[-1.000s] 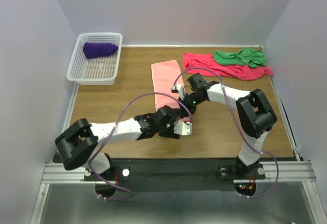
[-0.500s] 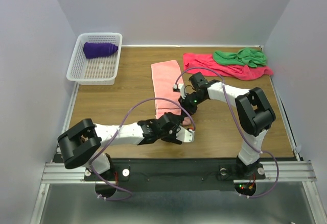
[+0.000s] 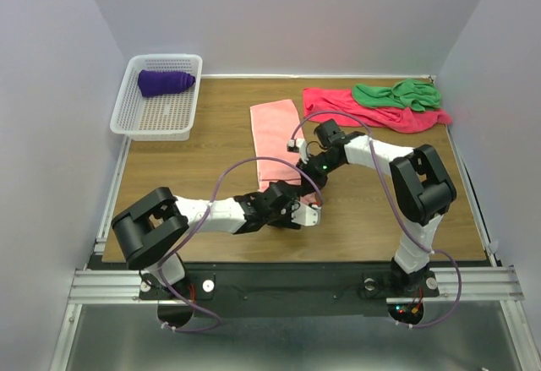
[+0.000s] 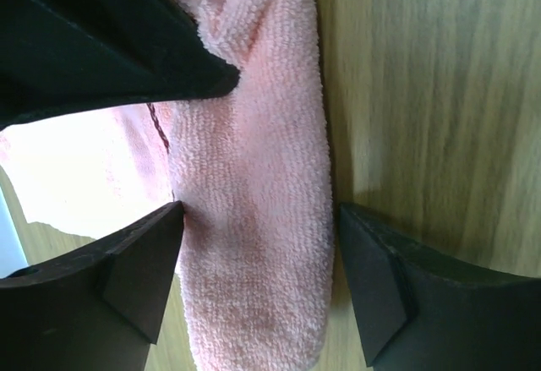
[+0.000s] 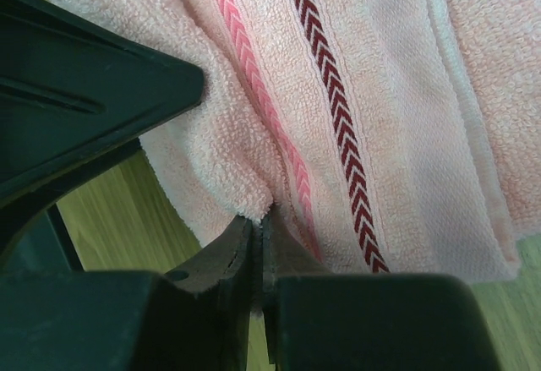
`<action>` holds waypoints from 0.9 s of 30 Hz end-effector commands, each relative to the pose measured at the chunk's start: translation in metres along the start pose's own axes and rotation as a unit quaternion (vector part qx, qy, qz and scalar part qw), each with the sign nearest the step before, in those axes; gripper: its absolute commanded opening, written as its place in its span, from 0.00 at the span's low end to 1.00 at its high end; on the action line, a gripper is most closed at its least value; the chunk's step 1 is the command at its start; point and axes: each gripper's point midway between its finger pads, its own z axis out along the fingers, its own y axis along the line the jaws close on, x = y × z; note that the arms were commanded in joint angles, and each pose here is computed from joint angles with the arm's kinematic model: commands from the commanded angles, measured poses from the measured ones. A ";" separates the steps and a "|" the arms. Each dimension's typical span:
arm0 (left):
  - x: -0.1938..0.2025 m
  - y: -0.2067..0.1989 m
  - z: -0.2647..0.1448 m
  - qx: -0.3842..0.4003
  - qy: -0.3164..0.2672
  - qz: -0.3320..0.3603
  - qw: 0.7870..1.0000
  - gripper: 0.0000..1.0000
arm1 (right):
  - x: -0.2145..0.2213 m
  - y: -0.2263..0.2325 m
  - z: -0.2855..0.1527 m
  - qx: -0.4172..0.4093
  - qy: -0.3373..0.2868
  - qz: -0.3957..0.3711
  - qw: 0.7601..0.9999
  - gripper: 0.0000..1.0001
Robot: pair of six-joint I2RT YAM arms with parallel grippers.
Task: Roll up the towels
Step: Roll the towel
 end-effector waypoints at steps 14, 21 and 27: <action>-0.025 -0.031 -0.017 0.182 -0.007 -0.047 0.982 0.31 | -0.061 -0.037 -0.145 0.124 -0.151 0.011 0.981 0.89; -0.049 -0.040 -0.046 0.338 -0.047 -0.125 0.932 0.31 | -0.068 -0.006 -0.210 0.184 -0.186 -0.039 0.964 0.95; -0.039 -0.026 -0.037 0.429 -0.049 -0.197 0.880 0.31 | -0.058 0.025 -0.224 0.189 -0.183 -0.072 0.962 0.95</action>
